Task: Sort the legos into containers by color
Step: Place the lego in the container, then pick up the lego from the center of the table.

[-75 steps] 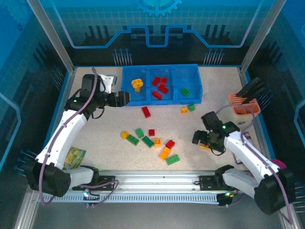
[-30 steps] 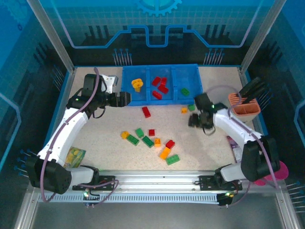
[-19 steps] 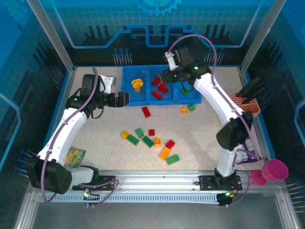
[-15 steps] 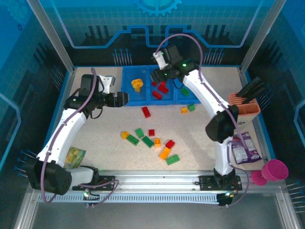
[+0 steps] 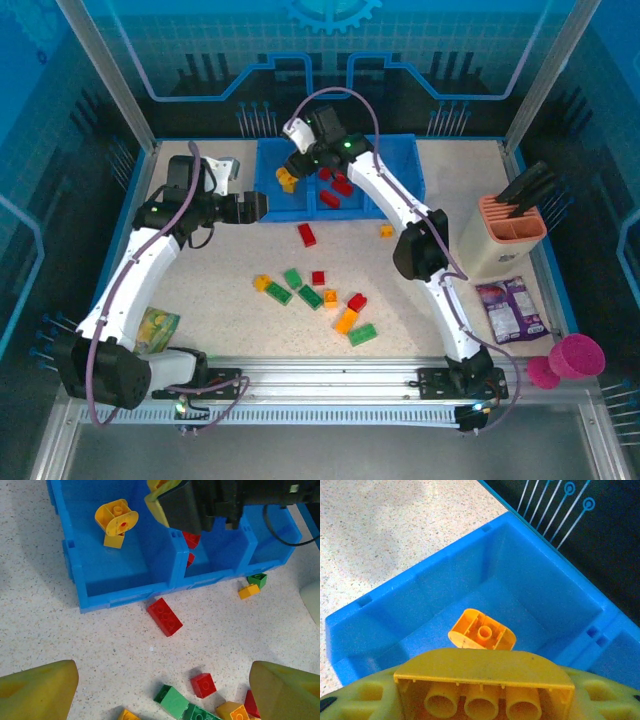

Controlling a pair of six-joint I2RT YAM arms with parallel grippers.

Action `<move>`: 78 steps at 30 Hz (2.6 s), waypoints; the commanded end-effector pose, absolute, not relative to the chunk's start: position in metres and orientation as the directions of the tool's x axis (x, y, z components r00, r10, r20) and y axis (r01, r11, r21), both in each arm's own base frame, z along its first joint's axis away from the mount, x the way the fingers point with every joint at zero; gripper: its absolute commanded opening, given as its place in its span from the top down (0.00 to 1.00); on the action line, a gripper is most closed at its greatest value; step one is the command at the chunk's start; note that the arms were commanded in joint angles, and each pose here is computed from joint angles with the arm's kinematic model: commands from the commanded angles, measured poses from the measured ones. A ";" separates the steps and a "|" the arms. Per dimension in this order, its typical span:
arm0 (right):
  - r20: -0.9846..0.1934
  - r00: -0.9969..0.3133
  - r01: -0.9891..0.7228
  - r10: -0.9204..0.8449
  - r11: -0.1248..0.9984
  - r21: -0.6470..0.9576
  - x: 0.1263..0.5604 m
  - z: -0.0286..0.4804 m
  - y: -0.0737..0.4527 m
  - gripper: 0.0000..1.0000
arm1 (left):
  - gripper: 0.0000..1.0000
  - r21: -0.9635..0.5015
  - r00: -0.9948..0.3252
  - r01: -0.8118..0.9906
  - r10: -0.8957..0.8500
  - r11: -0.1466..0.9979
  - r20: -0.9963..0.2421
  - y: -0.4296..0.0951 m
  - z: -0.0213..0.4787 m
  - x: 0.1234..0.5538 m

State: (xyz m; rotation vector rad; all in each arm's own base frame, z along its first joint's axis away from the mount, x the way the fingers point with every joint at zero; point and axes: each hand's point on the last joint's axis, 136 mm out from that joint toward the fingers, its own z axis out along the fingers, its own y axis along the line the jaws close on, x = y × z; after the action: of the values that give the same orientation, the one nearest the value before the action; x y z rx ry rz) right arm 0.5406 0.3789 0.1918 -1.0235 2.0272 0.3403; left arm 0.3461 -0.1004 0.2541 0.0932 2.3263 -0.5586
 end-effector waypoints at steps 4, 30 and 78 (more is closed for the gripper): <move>-0.845 -0.210 -0.808 -0.491 0.574 -0.133 0.553 0.195 0.411 0.54 | 0.10 -0.375 -0.731 0.228 -0.097 0.899 -0.676 -0.099 0.258 0.348; -0.861 -0.144 -0.809 -0.487 0.559 -0.181 0.554 0.217 0.413 0.13 | 0.11 -0.283 -0.758 0.087 -0.121 0.955 -0.641 -0.072 0.246 0.349; -0.897 -0.372 -0.542 -0.240 0.841 -0.001 0.386 0.259 0.200 0.13 | 0.16 -0.090 -0.882 -0.216 -0.234 0.972 -0.410 -0.216 0.049 0.412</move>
State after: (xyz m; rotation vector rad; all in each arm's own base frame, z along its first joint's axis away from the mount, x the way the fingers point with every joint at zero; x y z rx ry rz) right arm 0.3884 0.2035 0.2430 -0.5949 2.0242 0.3439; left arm 0.4135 -0.2200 0.0518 -0.3038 2.6727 -0.1289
